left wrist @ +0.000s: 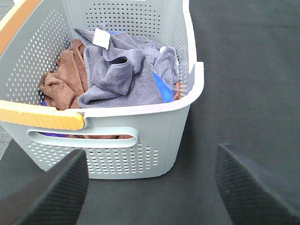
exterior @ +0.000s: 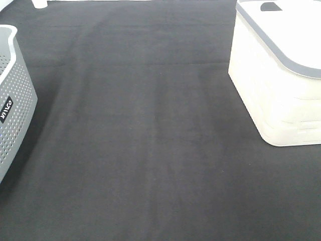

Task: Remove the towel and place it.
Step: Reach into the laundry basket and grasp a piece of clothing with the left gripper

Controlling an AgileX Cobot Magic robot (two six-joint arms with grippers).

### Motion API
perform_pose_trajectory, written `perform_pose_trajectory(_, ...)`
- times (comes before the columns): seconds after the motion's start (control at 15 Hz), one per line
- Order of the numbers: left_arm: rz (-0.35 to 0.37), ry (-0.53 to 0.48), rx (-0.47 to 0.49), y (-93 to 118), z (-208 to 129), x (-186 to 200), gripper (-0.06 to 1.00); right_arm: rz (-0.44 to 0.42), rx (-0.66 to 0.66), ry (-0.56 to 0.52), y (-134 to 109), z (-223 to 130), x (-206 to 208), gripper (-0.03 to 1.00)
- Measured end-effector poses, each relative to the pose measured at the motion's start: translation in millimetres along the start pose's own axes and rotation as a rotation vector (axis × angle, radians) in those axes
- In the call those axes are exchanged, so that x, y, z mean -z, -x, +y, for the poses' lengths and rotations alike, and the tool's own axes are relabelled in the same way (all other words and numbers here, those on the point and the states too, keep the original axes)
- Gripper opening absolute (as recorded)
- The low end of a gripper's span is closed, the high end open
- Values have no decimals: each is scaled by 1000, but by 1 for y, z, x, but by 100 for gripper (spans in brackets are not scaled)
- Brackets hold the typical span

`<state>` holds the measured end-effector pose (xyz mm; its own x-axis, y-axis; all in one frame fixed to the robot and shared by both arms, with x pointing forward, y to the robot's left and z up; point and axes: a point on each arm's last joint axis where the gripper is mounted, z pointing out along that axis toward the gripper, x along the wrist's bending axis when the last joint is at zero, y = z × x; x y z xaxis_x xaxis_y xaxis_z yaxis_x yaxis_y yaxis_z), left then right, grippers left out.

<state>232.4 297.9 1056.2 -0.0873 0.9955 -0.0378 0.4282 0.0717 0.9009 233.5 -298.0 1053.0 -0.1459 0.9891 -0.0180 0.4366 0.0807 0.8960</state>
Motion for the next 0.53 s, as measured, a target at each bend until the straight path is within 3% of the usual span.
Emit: perform_pose_trajectory(0.53,0,0,0,0,0,0,70,0,0,0,0,0,0,71)
